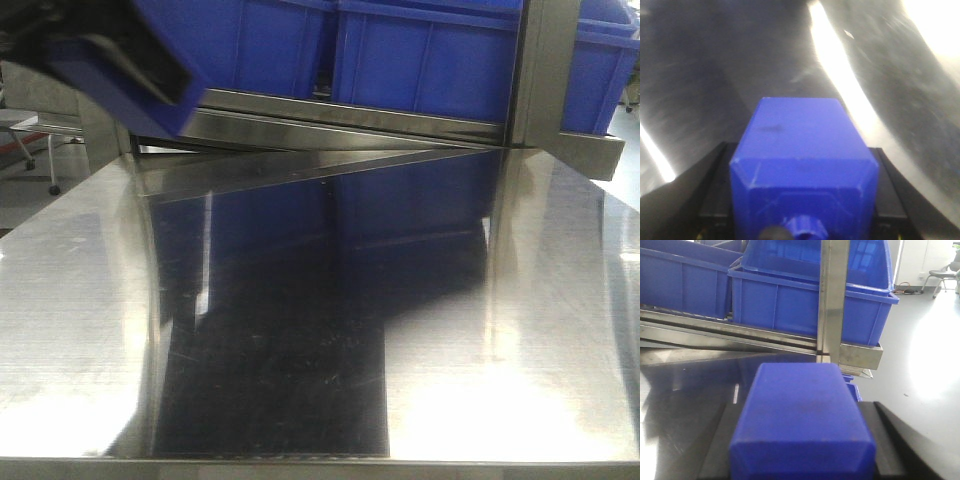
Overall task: Pick and sort blue part to right shelf
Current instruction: 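Lift the blue block with the left gripper up off the table, then turn the base away from the table holding both blocks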
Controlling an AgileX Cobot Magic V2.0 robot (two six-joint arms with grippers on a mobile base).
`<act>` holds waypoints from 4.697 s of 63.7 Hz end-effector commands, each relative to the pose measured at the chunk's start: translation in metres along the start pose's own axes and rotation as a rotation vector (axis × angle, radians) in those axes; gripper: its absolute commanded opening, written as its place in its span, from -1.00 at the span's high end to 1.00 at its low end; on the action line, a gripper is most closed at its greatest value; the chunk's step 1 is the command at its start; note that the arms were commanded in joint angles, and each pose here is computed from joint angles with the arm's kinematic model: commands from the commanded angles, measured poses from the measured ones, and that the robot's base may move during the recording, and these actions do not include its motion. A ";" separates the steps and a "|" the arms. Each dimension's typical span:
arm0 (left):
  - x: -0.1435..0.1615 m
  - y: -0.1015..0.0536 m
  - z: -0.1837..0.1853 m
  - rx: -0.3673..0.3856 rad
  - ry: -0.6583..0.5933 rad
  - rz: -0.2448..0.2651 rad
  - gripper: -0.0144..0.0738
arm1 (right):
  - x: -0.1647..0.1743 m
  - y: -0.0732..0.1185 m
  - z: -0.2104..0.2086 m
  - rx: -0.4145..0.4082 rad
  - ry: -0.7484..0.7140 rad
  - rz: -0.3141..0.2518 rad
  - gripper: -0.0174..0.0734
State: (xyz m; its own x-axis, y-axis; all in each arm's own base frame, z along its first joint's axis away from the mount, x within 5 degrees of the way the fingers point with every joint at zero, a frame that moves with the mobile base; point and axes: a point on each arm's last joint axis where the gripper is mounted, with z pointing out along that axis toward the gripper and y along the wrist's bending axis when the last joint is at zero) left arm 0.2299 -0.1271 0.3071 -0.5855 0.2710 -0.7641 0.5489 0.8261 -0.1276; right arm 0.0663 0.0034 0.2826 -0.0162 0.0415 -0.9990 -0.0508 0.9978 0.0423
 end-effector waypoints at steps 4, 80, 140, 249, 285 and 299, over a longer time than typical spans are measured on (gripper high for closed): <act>0.007 0.015 -0.037 -0.095 -0.208 -0.124 -0.08 | -0.018 0.000 -0.002 0.002 -0.114 -0.019 -0.27; 0.127 -0.008 -0.175 -0.426 -0.781 -0.129 -0.08 | -0.018 0.000 -0.002 0.002 -0.114 -0.019 -0.27; 0.127 -0.008 -0.175 -0.426 -0.781 -0.129 -0.08 | -0.018 0.000 -0.002 0.002 -0.114 -0.019 -0.27; 0.127 -0.008 -0.175 -0.426 -0.781 -0.129 -0.08 | -0.018 0.000 -0.002 0.002 -0.114 -0.019 -0.27; 0.127 -0.008 -0.175 -0.426 -0.781 -0.129 -0.08 | -0.018 0.000 -0.002 0.002 -0.114 -0.019 -0.27; 0.127 -0.008 -0.175 -0.426 -0.781 -0.129 -0.08 | -0.018 0.000 -0.002 0.002 -0.114 -0.019 -0.27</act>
State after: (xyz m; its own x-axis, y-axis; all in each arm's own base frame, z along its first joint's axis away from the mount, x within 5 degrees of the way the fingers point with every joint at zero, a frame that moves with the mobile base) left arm 0.0468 -0.0151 0.3065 -0.0555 -0.0847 -0.9949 0.1636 0.9822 -0.0928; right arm 0.0663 0.0034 0.2824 -0.0178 0.0415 -0.9990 -0.0508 0.9978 0.0423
